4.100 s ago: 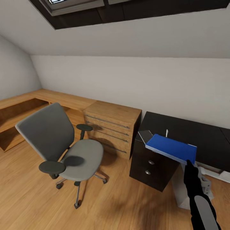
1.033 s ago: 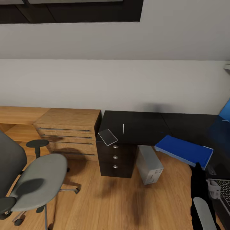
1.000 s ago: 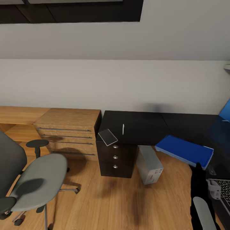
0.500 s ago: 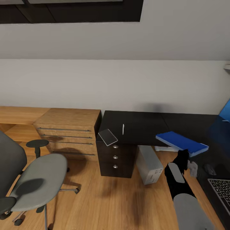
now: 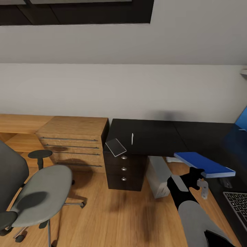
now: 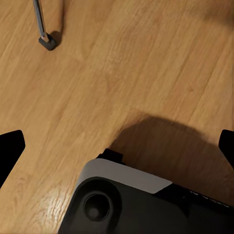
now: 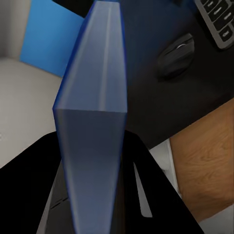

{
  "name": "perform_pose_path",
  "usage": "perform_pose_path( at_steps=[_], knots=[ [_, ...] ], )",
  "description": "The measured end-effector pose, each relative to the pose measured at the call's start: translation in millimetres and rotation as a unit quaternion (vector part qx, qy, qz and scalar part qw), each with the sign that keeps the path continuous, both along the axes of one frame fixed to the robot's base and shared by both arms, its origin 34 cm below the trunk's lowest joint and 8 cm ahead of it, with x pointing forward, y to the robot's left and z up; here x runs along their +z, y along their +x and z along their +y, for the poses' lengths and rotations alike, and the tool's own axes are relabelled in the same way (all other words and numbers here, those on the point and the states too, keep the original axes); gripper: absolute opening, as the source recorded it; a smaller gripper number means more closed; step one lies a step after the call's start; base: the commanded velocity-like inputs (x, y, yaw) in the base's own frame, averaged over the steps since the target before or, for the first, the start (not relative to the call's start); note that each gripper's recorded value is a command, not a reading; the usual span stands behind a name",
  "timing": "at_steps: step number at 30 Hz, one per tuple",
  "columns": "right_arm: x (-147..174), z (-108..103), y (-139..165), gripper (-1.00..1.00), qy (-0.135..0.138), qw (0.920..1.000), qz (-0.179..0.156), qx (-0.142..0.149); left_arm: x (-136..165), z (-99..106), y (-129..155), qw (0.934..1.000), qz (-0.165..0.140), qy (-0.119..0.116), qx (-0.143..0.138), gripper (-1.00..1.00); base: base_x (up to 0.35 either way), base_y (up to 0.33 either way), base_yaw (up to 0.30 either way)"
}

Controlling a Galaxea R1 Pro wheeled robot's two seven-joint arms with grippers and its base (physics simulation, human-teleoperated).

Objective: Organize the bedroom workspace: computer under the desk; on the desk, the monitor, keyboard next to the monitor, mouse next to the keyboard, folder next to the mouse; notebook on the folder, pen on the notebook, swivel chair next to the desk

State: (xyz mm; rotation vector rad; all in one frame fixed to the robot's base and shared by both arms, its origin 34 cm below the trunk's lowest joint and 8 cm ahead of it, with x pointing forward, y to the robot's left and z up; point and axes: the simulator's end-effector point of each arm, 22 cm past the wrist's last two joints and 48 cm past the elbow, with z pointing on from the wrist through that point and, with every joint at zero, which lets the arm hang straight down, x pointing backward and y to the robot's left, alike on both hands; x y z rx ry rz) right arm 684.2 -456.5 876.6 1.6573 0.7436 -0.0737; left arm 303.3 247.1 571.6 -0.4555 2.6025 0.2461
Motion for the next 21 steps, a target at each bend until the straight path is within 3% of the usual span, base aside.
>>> perform_pose_path(
  at_steps=[11,21],
  knots=[
    [5.1,-1.5,1.4,-1.00,-0.002,1.0000,-0.007,-0.002,0.0,-0.5,0.1,1.0000,0.000,-0.001,0.000,1.00,0.001,0.000,0.000],
    [7.6,-6.8,1.2,-1.00,-0.008,0.9999,-0.007,-0.001,-2.2,0.6,-9.2,0.9999,0.010,0.003,-0.002,1.00,0.278,0.000,0.000]
  ],
)
